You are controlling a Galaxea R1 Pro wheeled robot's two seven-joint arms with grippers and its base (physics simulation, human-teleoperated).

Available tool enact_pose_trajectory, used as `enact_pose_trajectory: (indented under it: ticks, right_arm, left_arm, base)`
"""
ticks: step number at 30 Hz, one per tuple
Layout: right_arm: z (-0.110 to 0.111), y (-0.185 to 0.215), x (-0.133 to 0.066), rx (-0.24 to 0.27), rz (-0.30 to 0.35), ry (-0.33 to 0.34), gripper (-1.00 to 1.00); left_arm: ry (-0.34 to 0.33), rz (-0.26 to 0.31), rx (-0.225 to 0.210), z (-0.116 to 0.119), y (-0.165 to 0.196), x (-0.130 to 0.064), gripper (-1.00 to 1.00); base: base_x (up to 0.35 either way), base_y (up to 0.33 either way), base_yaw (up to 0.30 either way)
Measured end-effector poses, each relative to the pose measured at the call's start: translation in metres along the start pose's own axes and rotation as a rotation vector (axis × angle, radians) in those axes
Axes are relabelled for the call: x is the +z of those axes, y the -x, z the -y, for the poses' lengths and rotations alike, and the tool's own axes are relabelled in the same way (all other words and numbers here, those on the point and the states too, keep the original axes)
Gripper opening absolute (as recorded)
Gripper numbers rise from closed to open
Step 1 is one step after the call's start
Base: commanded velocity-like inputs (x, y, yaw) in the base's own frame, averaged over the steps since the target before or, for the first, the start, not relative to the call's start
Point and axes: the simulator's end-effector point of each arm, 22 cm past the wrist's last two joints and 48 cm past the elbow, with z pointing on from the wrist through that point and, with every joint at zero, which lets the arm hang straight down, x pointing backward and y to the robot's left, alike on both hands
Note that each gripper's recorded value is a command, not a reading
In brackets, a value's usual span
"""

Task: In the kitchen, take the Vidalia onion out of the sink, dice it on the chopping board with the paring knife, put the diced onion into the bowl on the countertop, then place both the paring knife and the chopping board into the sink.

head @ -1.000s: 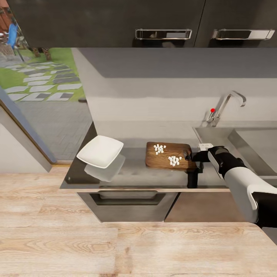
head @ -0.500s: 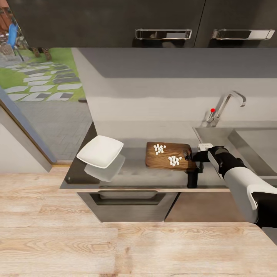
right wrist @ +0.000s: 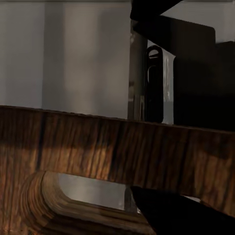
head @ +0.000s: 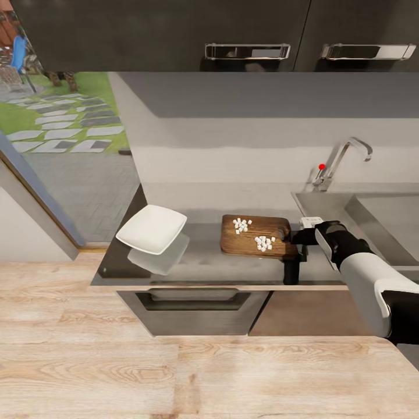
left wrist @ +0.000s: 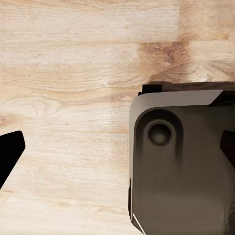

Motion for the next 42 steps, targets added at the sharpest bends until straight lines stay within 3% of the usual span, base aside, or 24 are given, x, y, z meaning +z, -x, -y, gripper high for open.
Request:
enact_pose_trajectory:
  ticks: [42]
  right_arm:
    - [0.001,0.003,-0.011,0.003,-0.002,-0.002,-1.00]
  left_arm:
    - [0.001,0.023,-0.005,-0.001,0.010,-0.001,1.00]
  base:
    - [0.000,0.000,0.000]
